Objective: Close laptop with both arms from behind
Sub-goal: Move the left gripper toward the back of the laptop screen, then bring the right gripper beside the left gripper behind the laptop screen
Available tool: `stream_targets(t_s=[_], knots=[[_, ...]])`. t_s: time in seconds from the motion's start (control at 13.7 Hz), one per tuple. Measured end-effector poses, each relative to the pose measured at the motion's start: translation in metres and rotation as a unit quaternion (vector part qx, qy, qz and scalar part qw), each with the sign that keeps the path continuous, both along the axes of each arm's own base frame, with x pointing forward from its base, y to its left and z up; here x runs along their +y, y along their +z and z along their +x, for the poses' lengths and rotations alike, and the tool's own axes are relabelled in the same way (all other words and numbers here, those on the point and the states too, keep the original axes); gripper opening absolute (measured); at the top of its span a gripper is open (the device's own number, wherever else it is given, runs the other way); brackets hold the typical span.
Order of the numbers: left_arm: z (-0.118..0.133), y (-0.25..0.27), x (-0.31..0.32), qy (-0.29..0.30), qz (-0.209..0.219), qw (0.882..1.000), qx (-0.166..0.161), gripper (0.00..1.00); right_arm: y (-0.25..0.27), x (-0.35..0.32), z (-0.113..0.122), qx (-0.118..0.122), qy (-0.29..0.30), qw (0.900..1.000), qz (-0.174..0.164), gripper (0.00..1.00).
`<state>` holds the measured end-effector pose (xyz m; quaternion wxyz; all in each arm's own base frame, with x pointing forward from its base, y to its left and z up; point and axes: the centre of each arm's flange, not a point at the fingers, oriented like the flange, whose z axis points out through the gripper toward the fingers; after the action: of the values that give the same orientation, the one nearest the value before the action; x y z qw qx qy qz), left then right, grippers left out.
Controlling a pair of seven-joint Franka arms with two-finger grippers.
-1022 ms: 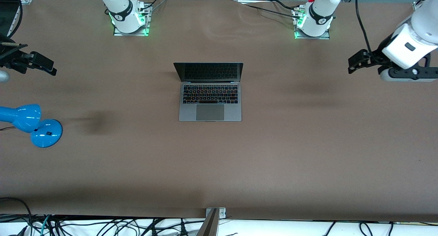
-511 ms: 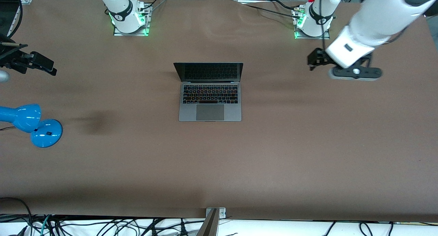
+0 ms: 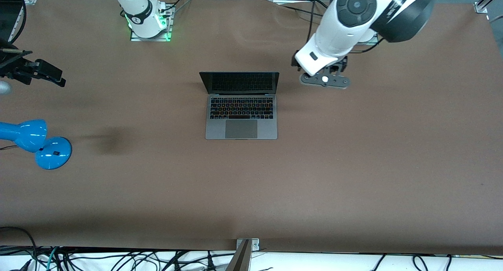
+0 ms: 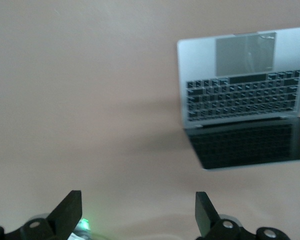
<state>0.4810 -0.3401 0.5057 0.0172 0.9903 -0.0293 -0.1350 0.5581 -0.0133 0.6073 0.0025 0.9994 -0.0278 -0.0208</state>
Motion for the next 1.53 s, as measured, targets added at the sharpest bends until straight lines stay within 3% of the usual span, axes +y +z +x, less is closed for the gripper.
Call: stream_targets(t_s=[0.29,0.44,0.66,0.8,1.02,1.24,1.39,1.53], knots=[[-0.023,-0.008,-0.037,0.031,-0.040,0.997,0.060,1.00,-0.006,0.004,0.001,0.009,0.000,1.000,0.017,1.00],[-0.026,-0.014,-0.044,0.059,-0.052,0.993,0.091,1.00,-0.017,0.010,0.001,0.036,0.001,0.999,0.036,1.00],[-0.050,-0.025,-0.072,0.075,-0.032,0.989,0.124,0.97,-0.034,0.034,-0.007,0.096,0.019,0.993,0.061,1.00],[-0.064,-0.033,-0.084,0.069,-0.020,0.987,0.141,0.92,-0.045,0.065,-0.011,0.120,0.045,0.990,0.062,1.00],[-0.072,-0.051,-0.088,0.074,-0.004,0.984,0.162,0.62,-0.080,0.131,-0.022,0.147,0.084,0.984,0.052,1.00],[-0.072,-0.064,-0.088,0.082,-0.006,0.979,0.187,0.28,-0.119,0.211,-0.044,0.162,0.046,0.985,0.029,1.00],[-0.068,-0.075,-0.086,0.086,-0.003,0.977,0.197,0.07,-0.134,0.268,-0.069,0.158,0.030,0.987,0.013,1.00],[-0.063,-0.086,-0.085,0.091,-0.005,0.975,0.204,0.01,-0.150,0.308,-0.094,0.153,0.040,0.987,0.005,1.00]])
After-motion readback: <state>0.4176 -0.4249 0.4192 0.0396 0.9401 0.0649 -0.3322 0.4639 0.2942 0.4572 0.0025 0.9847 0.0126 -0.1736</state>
